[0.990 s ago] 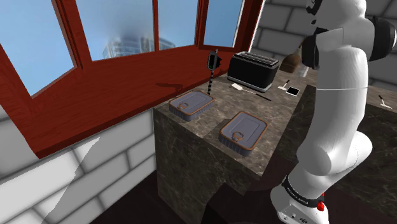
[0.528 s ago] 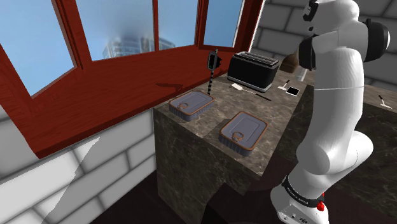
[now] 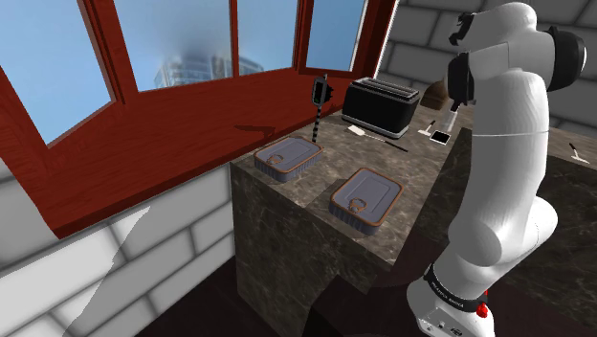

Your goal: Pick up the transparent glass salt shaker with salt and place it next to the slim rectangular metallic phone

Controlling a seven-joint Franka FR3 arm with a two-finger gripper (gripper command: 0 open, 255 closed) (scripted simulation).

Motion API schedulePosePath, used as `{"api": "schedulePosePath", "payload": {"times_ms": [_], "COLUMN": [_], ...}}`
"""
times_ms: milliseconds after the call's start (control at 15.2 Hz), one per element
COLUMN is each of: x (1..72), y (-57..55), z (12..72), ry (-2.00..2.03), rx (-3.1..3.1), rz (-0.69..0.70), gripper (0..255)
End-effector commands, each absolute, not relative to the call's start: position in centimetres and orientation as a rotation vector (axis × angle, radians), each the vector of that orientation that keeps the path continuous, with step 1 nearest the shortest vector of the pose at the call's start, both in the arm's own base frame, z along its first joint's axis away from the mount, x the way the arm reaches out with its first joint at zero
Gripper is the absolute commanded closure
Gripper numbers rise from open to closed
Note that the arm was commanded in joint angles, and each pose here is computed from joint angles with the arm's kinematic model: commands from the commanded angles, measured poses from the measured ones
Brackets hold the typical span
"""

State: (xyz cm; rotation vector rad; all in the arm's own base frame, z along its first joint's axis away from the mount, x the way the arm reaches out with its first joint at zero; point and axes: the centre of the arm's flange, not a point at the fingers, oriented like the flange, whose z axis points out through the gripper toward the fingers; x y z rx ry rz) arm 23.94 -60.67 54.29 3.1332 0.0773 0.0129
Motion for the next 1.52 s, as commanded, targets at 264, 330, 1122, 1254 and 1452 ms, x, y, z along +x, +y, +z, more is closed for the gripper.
{"api": "schedulePosePath", "payload": {"times_ms": [264, 330, 1122, 1254, 1452], "x": [23.9, 23.9, 23.9, 23.9, 23.9], "y": [-60.8, -60.8, -60.8, -60.8, -60.8], "z": [51.0, 50.5, 44.6, 44.6, 44.6], "ry": [0.077, 0.077, 0.077, 0.077, 0.077], "rx": [3.133, 3.133, 3.133, 3.133, 3.133], "rz": [0.013, 0.013, 0.013, 0.013, 0.013], "gripper": [255, 255, 255, 255, 255]}}
